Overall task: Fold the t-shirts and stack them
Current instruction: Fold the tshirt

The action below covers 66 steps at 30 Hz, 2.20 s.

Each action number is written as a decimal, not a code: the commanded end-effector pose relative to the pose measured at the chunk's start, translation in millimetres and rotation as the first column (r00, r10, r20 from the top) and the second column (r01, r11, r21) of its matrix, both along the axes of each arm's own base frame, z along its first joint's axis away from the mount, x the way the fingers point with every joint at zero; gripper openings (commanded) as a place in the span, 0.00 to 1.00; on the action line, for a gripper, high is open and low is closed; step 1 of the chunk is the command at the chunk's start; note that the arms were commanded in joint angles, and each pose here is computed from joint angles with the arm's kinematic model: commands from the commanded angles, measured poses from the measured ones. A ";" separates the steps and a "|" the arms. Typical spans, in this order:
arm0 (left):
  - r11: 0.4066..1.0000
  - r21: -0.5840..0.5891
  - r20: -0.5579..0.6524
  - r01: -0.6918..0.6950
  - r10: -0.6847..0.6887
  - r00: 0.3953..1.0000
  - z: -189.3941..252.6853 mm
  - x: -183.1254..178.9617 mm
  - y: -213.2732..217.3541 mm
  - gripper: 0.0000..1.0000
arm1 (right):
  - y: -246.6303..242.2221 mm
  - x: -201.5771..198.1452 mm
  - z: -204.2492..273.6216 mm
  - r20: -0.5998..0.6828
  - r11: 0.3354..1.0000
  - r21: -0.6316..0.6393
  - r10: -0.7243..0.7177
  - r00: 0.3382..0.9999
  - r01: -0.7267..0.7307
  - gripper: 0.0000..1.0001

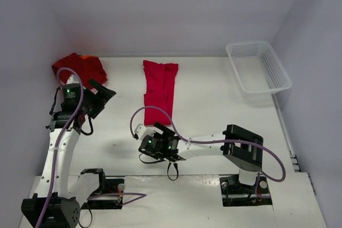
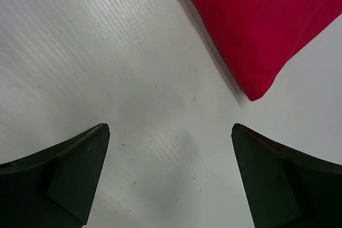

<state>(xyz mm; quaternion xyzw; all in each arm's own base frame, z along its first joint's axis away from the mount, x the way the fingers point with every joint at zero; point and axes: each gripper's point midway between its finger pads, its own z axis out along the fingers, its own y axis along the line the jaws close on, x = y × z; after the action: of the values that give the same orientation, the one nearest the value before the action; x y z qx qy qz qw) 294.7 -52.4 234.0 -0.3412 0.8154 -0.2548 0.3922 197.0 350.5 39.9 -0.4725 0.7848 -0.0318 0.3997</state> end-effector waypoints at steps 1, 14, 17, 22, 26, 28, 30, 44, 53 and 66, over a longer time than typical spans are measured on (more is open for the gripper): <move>0.999 -0.009 0.079 0.033 -0.032 0.996 22.2 1.5 1.9 0.81 | 9.8 10.3 8.4 0.066 1.000 0.023 -0.012 0.998 0.010 0.94; 0.999 -0.024 0.078 0.026 -0.024 0.997 17.9 1.9 13.8 0.81 | 11.4 23.0 -17.1 0.124 0.997 -0.077 -0.008 0.992 0.018 0.94; 0.999 -0.029 0.074 0.028 -0.026 0.997 14.8 1.1 14.7 0.81 | 8.6 27.0 -23.4 0.133 0.995 -0.100 -0.014 0.991 0.028 0.94; 0.999 -0.033 0.074 0.030 -0.028 0.997 13.9 1.0 16.6 0.81 | -2.0 32.7 -35.3 0.145 0.988 -0.145 -0.032 0.989 0.053 0.94; 0.999 -0.032 0.074 0.028 -0.025 0.997 13.3 1.3 19.2 0.81 | -15.9 41.2 -40.8 0.154 0.981 -0.173 -0.063 0.986 0.089 0.94; 0.999 -0.033 0.073 0.026 -0.023 0.997 13.0 1.5 19.9 0.81 | -24.9 45.3 -42.1 0.171 0.974 -0.199 -0.072 0.983 0.107 0.94; 0.999 -0.036 0.068 0.027 -0.025 0.997 11.3 1.9 20.2 0.81 | -32.6 49.0 -43.2 0.181 0.969 -0.217 -0.083 0.980 0.122 0.94; 0.998 -0.049 0.061 0.024 -0.021 0.998 4.3 2.3 23.8 0.81 | -50.2 61.0 -56.2 0.234 0.929 -0.339 -0.069 0.970 0.148 0.95; 0.997 -0.066 0.054 0.028 -0.025 0.998 -2.0 3.6 24.8 0.81 | -51.5 64.7 -67.6 0.245 0.906 -0.401 -0.040 0.969 0.139 0.95; 0.996 -0.082 0.059 0.035 -0.030 0.998 -4.6 5.1 29.9 0.81 | -69.6 65.2 -83.2 0.226 0.848 -0.513 -0.018 0.974 0.135 0.96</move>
<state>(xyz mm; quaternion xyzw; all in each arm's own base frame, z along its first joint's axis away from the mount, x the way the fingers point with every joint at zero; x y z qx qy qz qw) 290.3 -24.5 216.8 -0.3614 0.8047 -0.2941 0.3679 287.2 336.8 40.6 -0.4056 0.7182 -0.2726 0.4954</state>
